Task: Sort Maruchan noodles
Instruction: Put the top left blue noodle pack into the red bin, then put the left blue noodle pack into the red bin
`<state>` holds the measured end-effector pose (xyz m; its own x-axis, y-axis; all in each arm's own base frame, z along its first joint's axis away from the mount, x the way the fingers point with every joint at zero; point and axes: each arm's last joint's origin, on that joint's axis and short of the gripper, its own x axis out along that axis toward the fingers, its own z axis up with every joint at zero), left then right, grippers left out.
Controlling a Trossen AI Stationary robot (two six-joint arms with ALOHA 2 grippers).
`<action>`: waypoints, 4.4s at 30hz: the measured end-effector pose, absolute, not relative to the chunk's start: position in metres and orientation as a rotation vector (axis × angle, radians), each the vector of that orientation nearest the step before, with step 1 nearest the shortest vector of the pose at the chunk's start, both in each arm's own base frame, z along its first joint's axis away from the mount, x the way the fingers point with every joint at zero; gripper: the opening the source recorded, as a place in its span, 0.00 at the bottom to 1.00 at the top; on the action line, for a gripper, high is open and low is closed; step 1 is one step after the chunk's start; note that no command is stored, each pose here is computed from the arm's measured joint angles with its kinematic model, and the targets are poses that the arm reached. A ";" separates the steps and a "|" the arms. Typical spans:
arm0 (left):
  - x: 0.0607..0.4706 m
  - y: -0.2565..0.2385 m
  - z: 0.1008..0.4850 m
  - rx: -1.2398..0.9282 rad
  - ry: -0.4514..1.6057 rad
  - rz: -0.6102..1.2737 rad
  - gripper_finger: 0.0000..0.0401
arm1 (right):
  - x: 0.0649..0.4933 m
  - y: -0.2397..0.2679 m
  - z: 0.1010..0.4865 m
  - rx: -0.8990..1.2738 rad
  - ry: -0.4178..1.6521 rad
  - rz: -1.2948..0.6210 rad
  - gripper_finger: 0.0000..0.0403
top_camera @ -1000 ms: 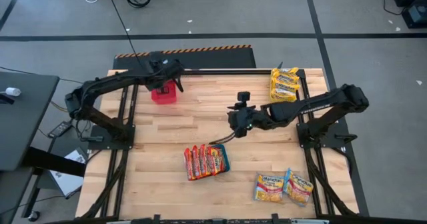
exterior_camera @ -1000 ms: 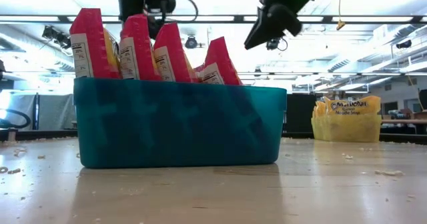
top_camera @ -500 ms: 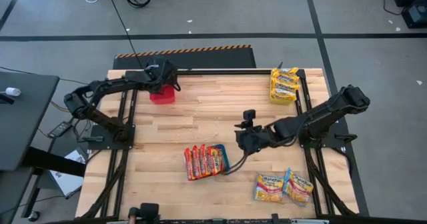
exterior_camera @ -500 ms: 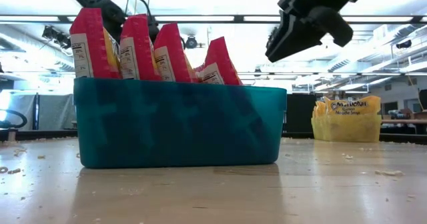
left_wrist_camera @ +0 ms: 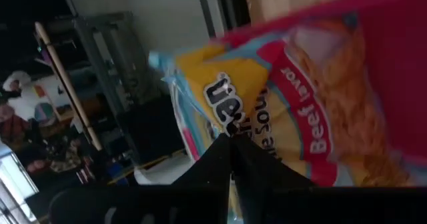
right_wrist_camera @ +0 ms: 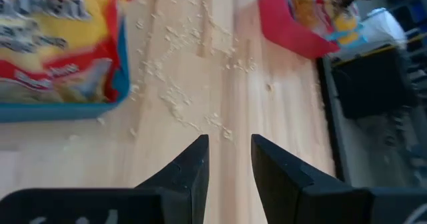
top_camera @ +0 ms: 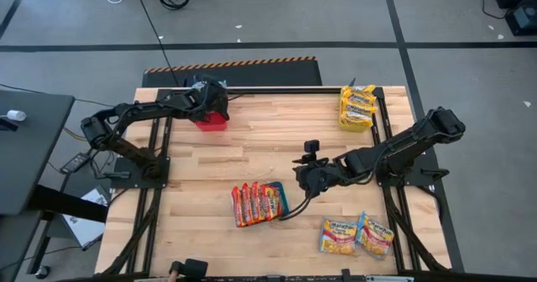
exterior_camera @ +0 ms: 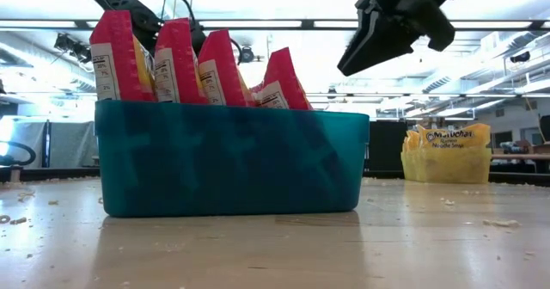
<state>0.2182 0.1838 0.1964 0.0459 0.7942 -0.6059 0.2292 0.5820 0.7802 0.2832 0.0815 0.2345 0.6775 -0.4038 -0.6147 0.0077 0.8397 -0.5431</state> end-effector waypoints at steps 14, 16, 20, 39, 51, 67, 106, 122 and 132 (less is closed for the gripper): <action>0.220 0.166 0.208 0.953 1.592 0.759 0.37 | 0.279 0.103 0.235 -0.492 0.761 -0.150 0.29; 0.220 0.149 0.220 0.949 1.567 0.792 0.41 | 0.277 0.107 0.235 -0.501 0.757 -0.136 0.29; 0.216 0.103 0.254 0.807 1.389 0.878 0.44 | 0.278 0.115 0.240 -0.558 0.701 -0.114 0.29; 0.201 -0.130 0.335 -0.177 0.444 -0.123 0.43 | 0.306 0.273 0.285 -0.551 0.572 0.118 0.25; 0.206 -0.189 0.315 -0.171 0.340 -0.068 0.43 | 0.254 0.330 0.254 -0.326 0.959 0.258 0.24; 0.254 -0.204 0.282 -0.146 0.289 -0.023 0.53 | 0.187 0.323 0.166 -0.282 1.309 0.013 0.24; 0.284 -0.156 0.264 -0.083 0.463 0.036 0.58 | 0.202 0.188 0.125 -0.467 1.445 -0.157 0.36; 0.247 -0.123 0.321 0.002 0.311 0.161 0.58 | 0.203 0.171 0.220 -0.431 1.135 -0.362 0.44; 0.265 -0.110 0.346 0.029 0.085 -0.052 0.50 | 0.180 0.138 0.227 -0.132 0.924 -0.356 0.58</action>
<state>0.2652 -0.1096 0.3462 0.9950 -0.0502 -0.0860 0.0527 0.9983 0.0266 0.1804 0.1385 0.2272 0.5490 -0.3562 -0.7561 0.2437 0.9336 -0.2628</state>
